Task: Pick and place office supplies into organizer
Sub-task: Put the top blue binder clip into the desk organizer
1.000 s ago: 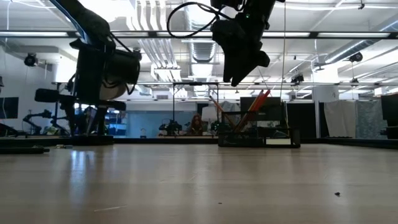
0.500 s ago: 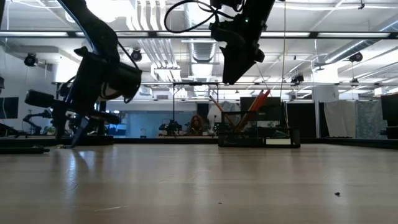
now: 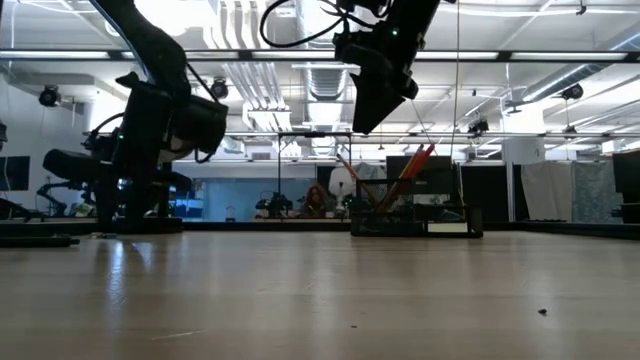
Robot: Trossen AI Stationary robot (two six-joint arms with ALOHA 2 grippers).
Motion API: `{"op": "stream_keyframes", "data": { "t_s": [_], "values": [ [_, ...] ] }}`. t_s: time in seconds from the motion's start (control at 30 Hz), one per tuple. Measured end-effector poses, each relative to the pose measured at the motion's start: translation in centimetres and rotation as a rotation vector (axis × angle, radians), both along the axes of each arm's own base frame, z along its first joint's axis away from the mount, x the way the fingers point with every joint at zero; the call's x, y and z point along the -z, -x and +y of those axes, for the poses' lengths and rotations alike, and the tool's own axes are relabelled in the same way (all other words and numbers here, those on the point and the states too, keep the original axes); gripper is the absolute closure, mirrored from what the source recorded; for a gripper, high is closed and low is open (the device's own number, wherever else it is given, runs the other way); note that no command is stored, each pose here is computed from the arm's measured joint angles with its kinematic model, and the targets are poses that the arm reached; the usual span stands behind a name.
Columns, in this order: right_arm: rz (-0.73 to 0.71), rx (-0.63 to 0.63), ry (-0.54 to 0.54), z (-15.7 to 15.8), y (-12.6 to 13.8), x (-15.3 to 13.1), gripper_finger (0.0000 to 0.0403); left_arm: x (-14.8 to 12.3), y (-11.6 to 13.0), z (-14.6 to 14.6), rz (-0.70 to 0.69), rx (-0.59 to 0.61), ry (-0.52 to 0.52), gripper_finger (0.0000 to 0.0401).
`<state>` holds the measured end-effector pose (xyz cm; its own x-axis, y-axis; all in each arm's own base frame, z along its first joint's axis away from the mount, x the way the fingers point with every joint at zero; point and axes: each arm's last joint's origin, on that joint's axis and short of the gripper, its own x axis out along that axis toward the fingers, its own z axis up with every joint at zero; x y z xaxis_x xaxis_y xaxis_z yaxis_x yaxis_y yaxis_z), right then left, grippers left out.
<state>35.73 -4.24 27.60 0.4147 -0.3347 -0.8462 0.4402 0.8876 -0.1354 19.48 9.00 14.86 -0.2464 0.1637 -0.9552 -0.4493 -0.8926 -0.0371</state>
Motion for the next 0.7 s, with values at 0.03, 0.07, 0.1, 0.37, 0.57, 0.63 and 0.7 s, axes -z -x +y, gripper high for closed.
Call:
{"op": "stream_keyframes", "data": {
  "t_s": [0.03, 0.07, 0.1, 0.37, 0.57, 0.63, 0.7],
  "values": [
    [0.002, -0.005, 0.003, 0.0, 0.0, 0.0, 0.0253, 0.0, 0.1, 0.0, 0.003, 0.0, 0.001, 0.0267],
    [0.004, -0.01, 0.004, 0.0, 0.0, 0.0, 0.0253, 0.0, 0.1, 0.0, 0.002, -0.002, 0.001, 0.0267],
    [0.005, -0.012, 0.005, 0.0, 0.0, 0.0, 0.0253, 0.1, 0.1, 0.1, 0.003, -0.003, 0.002, 0.0267],
    [-0.004, 0.0, -0.001, 0.0, 0.0, 0.0, 0.0253, 1.1, 1.2, 0.2, 0.025, -0.024, -0.008, 0.0267],
    [-0.008, 0.008, -0.006, 0.0, 0.0, 0.4, 0.0252, 1.3, 1.2, 0.3, 0.018, -0.015, -0.029, 0.0273],
    [-0.013, 0.019, -0.011, 0.0, 0.0, 0.5, 0.0252, 1.3, 1.2, 0.3, 0.02, -0.012, -0.034, 0.0288],
    [-0.013, 0.022, -0.012, 0.0, 0.0, 0.6, 0.0252, 1.3, 1.2, 0.3, 0.021, -0.011, -0.039, 0.031]
  ]
}}
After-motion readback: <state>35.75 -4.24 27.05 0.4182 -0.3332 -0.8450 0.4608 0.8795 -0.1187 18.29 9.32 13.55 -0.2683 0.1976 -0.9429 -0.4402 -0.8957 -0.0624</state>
